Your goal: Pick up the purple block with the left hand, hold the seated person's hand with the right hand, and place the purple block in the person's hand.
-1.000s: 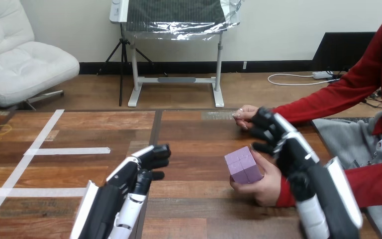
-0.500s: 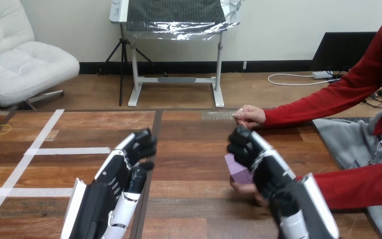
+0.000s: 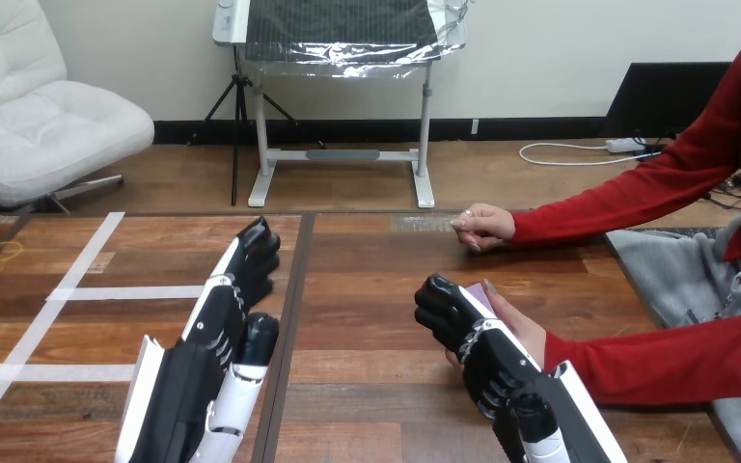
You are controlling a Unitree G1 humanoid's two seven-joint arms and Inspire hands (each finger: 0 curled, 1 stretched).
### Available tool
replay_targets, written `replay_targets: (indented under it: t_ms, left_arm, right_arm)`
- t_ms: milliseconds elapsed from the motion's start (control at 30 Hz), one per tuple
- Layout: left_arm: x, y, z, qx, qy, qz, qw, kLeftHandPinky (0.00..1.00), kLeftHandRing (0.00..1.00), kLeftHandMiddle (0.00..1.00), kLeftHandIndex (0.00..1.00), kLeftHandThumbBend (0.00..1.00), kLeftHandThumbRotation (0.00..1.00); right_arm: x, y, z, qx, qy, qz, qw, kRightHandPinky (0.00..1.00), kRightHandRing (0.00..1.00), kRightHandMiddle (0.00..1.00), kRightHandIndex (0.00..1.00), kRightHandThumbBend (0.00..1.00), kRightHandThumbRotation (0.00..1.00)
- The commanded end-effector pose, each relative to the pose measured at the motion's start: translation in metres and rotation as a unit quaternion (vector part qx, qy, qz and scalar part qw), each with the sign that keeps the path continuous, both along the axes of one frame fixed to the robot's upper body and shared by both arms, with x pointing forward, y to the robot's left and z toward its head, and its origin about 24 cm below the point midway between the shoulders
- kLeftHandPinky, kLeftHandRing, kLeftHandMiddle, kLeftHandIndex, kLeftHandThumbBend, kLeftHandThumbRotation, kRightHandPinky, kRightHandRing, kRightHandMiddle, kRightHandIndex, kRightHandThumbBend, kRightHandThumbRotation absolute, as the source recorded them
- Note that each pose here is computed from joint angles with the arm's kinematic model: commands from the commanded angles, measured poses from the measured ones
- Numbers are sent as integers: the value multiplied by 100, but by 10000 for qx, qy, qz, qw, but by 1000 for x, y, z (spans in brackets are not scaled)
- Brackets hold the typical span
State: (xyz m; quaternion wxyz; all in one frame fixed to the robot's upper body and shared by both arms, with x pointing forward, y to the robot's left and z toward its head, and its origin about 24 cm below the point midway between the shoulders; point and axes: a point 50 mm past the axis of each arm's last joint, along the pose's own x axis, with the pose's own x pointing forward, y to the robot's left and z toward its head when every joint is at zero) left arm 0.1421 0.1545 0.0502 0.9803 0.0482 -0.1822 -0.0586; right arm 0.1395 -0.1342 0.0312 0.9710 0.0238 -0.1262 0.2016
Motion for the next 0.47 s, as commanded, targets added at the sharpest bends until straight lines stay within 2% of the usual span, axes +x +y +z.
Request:
replay_targets:
  t_ms: [0,200,433]
  left_arm:
    - [4,-8,15,-284,-325,-45,9991,94,94,93,94,41,87]
    - [3,-9,14,-412,-163,-135,9989,92,94,94,94,44,84]
    - [1,-10,12,-425,-114,-119,9990,89,92,93,94,45,82]
  right_arm:
    - [10,3,11,215,-352,-8,9992,100,95,93,93,74,100]
    - [10,2,12,204,-362,14,9991,99,94,93,93,75,100]
    - [11,1,13,166,-368,18,9992,98,93,93,93,75,100]
